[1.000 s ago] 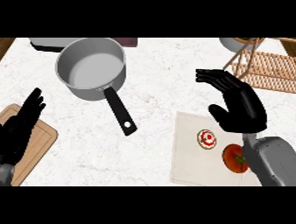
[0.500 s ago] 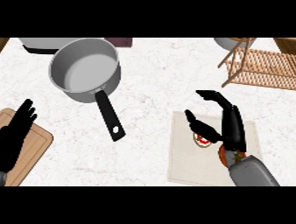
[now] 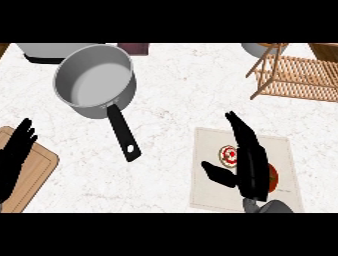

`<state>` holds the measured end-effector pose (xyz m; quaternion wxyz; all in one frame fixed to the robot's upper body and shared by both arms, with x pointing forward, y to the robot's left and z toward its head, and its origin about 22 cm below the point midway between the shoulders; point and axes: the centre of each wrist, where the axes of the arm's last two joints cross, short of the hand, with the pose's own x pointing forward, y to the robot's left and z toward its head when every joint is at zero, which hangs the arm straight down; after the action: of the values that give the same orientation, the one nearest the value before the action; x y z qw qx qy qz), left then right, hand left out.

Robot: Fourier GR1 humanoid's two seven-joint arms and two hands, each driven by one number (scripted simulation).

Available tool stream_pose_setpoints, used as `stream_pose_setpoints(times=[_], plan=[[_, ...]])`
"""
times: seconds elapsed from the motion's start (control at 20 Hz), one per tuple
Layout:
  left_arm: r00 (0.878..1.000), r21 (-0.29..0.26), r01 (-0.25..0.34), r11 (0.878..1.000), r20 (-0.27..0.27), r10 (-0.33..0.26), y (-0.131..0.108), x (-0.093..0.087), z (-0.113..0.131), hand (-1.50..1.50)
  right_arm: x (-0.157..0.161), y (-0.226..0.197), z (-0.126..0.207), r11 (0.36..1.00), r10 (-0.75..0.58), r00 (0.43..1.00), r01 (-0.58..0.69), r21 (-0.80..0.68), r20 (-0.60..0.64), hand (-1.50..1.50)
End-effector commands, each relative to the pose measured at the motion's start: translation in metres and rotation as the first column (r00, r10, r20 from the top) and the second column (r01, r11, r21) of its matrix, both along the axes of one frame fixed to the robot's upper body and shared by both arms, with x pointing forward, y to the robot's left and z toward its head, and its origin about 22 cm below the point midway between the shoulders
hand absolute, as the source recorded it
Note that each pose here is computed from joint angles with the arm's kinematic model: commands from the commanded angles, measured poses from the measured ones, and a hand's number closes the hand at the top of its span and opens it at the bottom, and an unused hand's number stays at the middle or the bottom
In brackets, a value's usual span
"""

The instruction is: Pick the cupcake from the placemat and place it in the tiered shelf

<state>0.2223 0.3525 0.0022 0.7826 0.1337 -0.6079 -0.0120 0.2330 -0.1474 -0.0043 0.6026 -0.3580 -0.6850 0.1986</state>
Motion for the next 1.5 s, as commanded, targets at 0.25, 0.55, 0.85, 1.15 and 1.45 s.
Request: stream_pose_setpoints(times=[0.25, 0.55, 0.85, 1.15, 1.45], plan=[[1.0, -0.007, 0.006, 1.0, -0.003, -0.006, 0.001, -0.005, -0.006, 0.0, -0.009, 0.012, 0.026, 0.9, -0.135, 0.924, -0.037, -0.434, -0.359, -1.5], [1.0, -0.001, 0.017, 1.0, 0.01, -0.017, 0.003, 0.006, -0.001, 0.0, -0.011, 0.042, 0.077, 0.797, -0.21, 0.842, -0.148, -0.586, -0.497, -1.5], [0.999, -0.006, 0.029, 1.0, 0.013, -0.029, -0.003, 0.0, -0.001, 0.0, -0.001, 0.049, 0.086, 0.736, -0.301, 0.79, -0.164, -0.656, -0.535, -1.5], [0.999, -0.008, 0.039, 0.999, -0.002, -0.039, 0.0, 0.013, 0.016, 0.0, 0.013, 0.039, 0.077, 0.734, -0.299, 0.774, -0.187, -0.653, -0.558, -1.5], [0.999, -0.031, 0.036, 0.999, 0.015, -0.035, -0.016, 0.02, -0.014, 0.0, 0.026, 0.0, 0.065, 0.736, -0.316, 0.762, -0.179, -0.653, -0.565, -1.5]])
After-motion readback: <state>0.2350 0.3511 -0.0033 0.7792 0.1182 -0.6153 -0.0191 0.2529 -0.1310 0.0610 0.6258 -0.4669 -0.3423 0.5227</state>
